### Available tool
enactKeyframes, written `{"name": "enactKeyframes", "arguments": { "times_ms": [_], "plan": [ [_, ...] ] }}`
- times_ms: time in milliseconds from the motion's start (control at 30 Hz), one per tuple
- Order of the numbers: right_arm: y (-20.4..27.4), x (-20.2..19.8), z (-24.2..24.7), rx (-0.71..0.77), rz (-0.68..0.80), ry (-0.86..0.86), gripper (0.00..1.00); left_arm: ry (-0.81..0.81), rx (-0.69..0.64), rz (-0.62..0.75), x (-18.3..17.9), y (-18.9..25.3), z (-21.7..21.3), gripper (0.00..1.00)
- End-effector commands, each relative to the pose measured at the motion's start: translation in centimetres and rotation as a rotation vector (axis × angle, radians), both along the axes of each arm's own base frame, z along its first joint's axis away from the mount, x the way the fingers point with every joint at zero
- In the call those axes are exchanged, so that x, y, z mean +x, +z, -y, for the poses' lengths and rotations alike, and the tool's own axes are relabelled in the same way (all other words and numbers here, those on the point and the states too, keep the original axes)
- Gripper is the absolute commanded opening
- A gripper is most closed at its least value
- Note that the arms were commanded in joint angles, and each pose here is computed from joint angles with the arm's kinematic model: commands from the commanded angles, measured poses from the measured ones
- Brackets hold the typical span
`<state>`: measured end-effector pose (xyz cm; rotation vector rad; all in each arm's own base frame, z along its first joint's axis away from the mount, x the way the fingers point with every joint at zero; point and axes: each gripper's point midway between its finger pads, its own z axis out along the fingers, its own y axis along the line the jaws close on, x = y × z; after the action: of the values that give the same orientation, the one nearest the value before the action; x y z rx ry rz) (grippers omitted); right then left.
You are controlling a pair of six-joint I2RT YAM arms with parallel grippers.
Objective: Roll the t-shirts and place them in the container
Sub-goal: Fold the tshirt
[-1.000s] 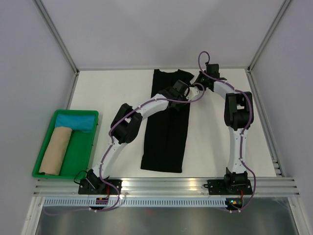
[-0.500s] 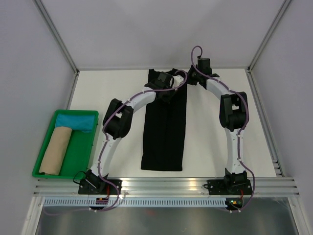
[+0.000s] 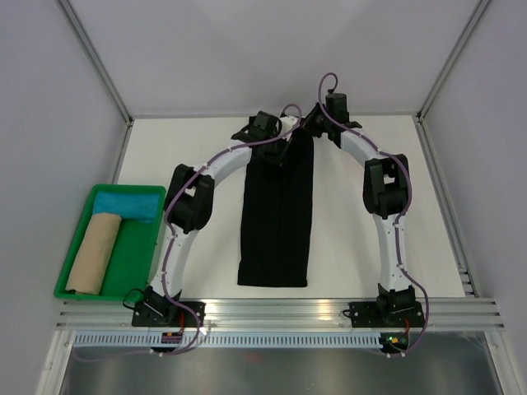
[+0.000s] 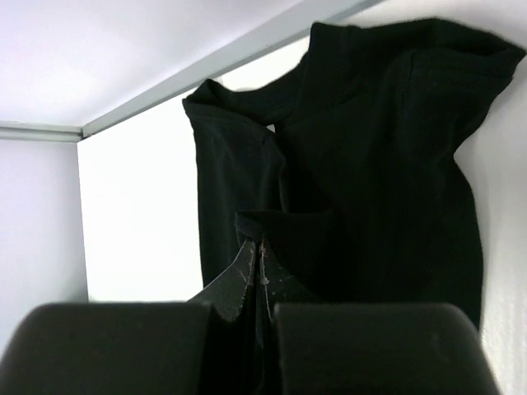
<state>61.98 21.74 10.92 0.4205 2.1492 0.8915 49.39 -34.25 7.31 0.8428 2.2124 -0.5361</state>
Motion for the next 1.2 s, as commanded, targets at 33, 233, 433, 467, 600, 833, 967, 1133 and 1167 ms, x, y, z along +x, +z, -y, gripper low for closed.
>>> {"name": "enactKeyframes", "arguments": {
  "times_ms": [33, 233, 433, 467, 600, 833, 967, 1133, 1167],
  "plan": [
    [0.6, 0.8, -1.9, 0.063, 0.01, -0.012, 0.0, 0.034, -0.134, -0.021, 0.1, 4.5, 0.0, 0.06],
    [0.8, 1.0, -2.3, 0.091, 0.014, -0.022, 0.0, 0.103, -0.153, -0.059, 0.7, 4.3, -1.7, 0.04],
    [0.7, 1.1, -4.4, 0.107, 0.02, -0.002, 0.0, 0.169, -0.139, -0.06, 2.0, 3.9, -4.4, 0.02],
    [0.3, 1.1, -4.6, 0.11, 0.014, -0.002, 0.0, 0.184, -0.145, -0.066, 2.2, 3.9, -4.8, 0.02],
    [-0.6, 1.3, -5.6, 0.14, -0.006, -0.009, 0.0, 0.209, -0.15, -0.087, 2.4, 3.4, -6.0, 0.02],
    [-1.3, 1.9, -7.9, 0.167, 0.004, 0.008, 0.04, 0.239, -0.154, -0.116, 2.8, 2.2, -7.7, 0.04],
    [-0.9, 2.0, -9.1, 0.185, 0.045, 0.035, 0.23, 0.263, -0.157, -0.128, 3.0, 1.7, -8.7, 0.04],
    [1.6, 2.4, -9.9, 0.171, 0.132, 0.087, 0.4, 0.297, -0.156, -0.137, 3.4, 1.1, -9.9, 0.04],
    [2.2, 2.4, -9.9, 0.161, 0.149, 0.092, 0.42, 0.301, -0.154, -0.141, 3.3, 0.9, -10.0, 0.04]
  ]
}}
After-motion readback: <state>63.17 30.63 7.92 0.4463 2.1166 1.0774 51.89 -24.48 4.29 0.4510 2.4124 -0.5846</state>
